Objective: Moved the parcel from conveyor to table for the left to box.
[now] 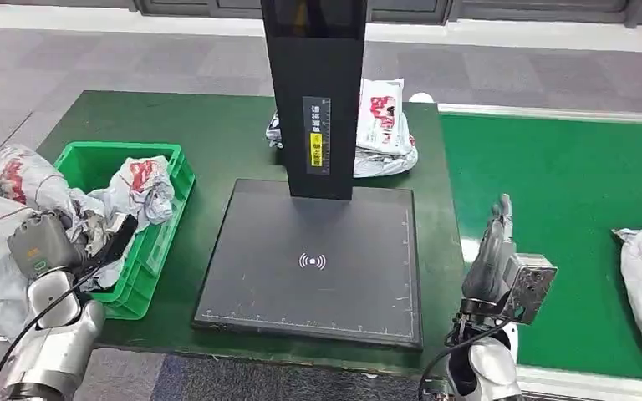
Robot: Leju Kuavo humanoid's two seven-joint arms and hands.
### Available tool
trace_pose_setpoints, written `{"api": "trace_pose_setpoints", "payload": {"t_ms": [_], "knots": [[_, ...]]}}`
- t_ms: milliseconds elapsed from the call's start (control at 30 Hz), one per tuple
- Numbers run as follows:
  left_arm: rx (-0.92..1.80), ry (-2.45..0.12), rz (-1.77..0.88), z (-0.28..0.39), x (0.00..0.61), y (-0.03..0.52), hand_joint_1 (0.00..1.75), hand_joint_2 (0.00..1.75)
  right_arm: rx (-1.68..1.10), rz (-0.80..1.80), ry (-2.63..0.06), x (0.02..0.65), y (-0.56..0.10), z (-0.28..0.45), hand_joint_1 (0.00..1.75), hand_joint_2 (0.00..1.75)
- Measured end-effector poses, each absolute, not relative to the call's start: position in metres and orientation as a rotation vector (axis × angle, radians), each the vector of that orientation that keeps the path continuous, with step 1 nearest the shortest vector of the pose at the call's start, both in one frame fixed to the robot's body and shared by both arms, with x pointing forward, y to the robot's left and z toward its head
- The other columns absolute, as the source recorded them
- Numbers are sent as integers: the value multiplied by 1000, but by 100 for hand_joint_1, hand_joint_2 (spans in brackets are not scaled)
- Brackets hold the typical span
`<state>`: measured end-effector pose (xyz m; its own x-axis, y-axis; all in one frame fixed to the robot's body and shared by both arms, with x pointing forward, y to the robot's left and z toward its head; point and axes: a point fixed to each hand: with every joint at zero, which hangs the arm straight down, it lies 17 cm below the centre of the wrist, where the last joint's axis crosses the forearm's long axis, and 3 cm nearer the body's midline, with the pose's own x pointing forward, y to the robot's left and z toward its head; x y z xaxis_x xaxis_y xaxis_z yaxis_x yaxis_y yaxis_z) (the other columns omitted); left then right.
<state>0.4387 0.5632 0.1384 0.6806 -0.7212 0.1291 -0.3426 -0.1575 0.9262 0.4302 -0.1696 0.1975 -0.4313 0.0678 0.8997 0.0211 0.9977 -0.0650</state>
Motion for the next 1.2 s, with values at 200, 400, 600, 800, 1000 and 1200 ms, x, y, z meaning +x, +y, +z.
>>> {"api": "trace_pose_setpoints", "payload": {"t_ms": [200,400,600,800,1000,1200], "knots": [[1746,-834,-430,131,442,567,0,175,-63,52,-2015,430,-170,197,0,0],[1724,-795,-434,123,441,571,0,175,-48,66,-2015,431,-166,198,0,0],[1718,-915,-484,128,453,549,0,0,-45,96,-2014,431,-162,198,0,0],[1473,-1379,-302,151,469,504,0,0,-59,93,-2014,431,-164,202,0,0],[1393,-1722,-78,210,459,474,0,0,-60,79,-2027,432,-163,207,0,0],[1365,-1847,37,235,447,461,0,0,-71,71,-2042,431,-165,206,0,0]]}}
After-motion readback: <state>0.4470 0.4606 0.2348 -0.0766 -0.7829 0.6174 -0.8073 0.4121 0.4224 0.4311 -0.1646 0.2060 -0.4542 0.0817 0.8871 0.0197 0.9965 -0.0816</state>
